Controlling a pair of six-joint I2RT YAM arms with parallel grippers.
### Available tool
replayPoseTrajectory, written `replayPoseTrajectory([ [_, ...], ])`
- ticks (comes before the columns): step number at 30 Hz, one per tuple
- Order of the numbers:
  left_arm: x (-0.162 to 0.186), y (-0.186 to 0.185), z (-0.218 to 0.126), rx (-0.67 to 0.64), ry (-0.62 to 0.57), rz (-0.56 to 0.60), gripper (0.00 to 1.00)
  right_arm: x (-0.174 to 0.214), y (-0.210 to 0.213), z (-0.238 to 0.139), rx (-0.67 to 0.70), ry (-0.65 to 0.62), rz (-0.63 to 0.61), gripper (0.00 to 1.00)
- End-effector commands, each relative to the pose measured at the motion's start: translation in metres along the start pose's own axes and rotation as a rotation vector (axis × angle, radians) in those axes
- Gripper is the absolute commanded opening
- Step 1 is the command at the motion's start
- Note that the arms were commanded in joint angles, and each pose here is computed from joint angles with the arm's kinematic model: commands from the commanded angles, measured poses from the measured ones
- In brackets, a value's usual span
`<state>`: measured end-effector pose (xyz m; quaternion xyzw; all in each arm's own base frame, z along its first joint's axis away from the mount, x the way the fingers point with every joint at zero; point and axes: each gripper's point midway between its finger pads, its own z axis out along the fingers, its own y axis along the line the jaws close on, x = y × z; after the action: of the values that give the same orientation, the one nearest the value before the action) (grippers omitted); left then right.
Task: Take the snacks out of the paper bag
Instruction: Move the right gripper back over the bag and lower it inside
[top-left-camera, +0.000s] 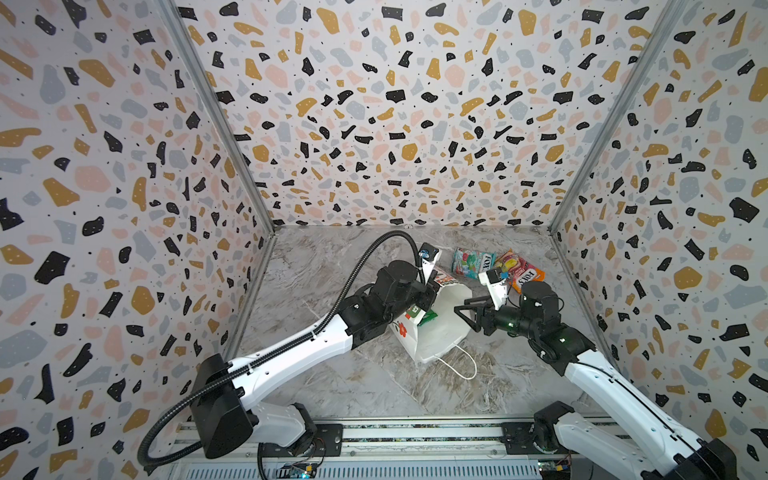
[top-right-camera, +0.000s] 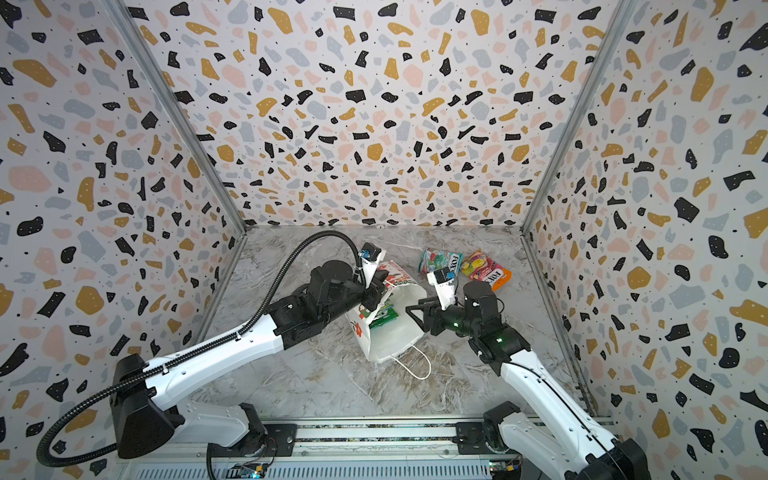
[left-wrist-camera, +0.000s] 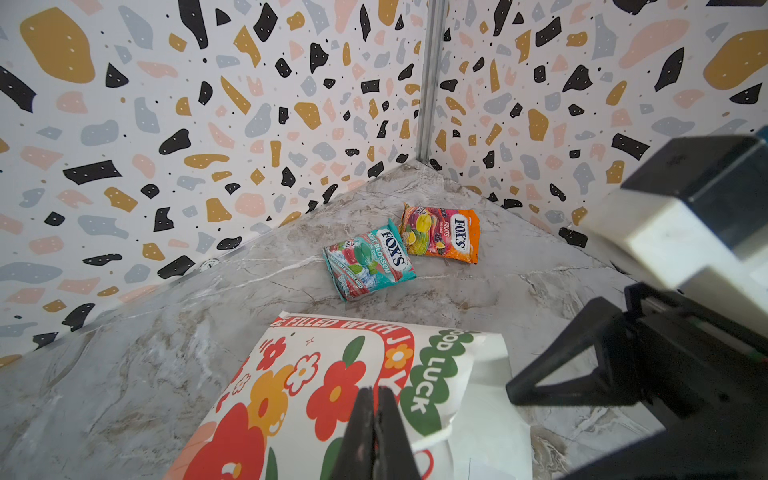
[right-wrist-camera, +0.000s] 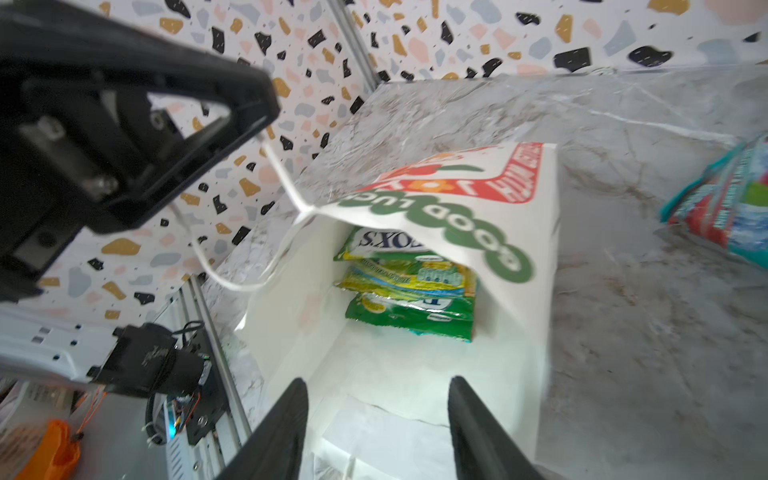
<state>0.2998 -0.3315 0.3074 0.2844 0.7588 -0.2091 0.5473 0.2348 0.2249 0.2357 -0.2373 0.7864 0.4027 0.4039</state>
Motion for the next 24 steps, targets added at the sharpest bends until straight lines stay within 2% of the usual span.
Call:
replayPoseTrajectory([
  [1, -0.013, 0.003, -0.005, -0.022, -0.046, -0.01, 0.0, 0.003, 0.014, 0.005, -0.016, 0.027, -0.05, 0.55],
  [12, -0.013, 0.003, -0.005, -0.022, -0.048, -0.016, 0.0, 0.038, 0.019, 0.039, -0.011, 0.132, -0.044, 0.47],
  [24, -0.012, 0.004, -0.004, -0.024, -0.045, -0.015, 0.0, 0.058, 0.016, 0.079, 0.03, 0.143, 0.029, 0.41],
])
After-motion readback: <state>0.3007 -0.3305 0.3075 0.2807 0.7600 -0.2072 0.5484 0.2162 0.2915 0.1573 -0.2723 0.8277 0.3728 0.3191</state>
